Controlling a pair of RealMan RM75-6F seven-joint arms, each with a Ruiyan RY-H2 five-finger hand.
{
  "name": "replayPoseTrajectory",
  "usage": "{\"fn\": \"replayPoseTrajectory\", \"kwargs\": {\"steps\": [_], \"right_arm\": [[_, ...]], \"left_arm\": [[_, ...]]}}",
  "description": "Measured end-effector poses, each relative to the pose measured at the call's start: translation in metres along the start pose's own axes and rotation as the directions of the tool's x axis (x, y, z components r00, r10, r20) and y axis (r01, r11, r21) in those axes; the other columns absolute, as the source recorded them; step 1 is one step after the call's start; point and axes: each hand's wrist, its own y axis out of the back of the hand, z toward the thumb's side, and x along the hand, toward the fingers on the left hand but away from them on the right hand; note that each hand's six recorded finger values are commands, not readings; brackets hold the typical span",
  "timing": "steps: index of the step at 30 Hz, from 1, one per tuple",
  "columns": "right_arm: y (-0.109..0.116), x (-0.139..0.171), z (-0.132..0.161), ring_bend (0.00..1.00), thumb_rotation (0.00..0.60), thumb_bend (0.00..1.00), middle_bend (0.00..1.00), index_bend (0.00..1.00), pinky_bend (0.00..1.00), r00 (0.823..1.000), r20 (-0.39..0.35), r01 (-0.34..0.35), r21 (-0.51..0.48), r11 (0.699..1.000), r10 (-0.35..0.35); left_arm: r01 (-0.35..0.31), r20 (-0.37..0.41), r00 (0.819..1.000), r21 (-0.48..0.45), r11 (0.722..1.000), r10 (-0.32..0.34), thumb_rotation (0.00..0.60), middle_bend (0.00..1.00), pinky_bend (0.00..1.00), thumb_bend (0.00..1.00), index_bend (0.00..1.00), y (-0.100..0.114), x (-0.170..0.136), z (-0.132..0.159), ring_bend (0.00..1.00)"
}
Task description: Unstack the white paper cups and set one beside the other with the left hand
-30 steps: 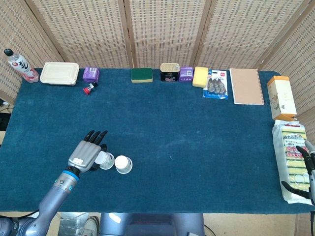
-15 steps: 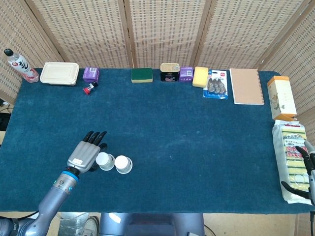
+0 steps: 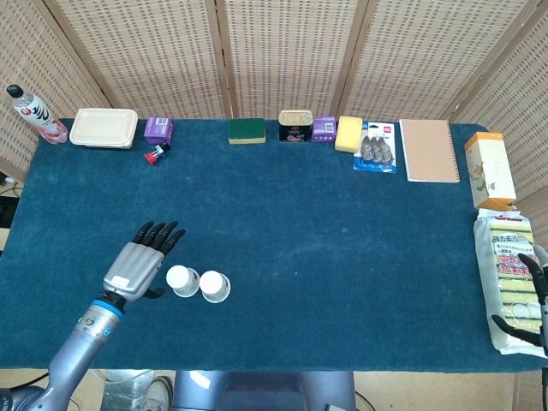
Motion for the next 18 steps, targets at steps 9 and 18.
{"fn": "replayPoseTrajectory", "kwargs": {"steps": [9,18], "right_arm": [[0.002,-0.003,-0.005,0.00,0.600,0.00,0.00,0.08,0.00,0.998,0.018,0.052,0.013,0.999,-0.052],[-0.005,-0.001,0.001,0.00,0.600,0.00,0.00,0.08,0.00,0.998,0.012,0.054,0.049,0.997,-0.054]], "left_arm": [[-0.227,-0.144,0.965,-0.045,0.973,0.219,0.600,0.00,0.02,0.04,0.00,0.007,-0.061,-0.070,0.00],[-0.254,-0.256,0.939,-0.069,0.965,0.229,0.600,0.00,0.02,0.04,0.00,-0.018,-0.119,-0.118,0.00]]}}
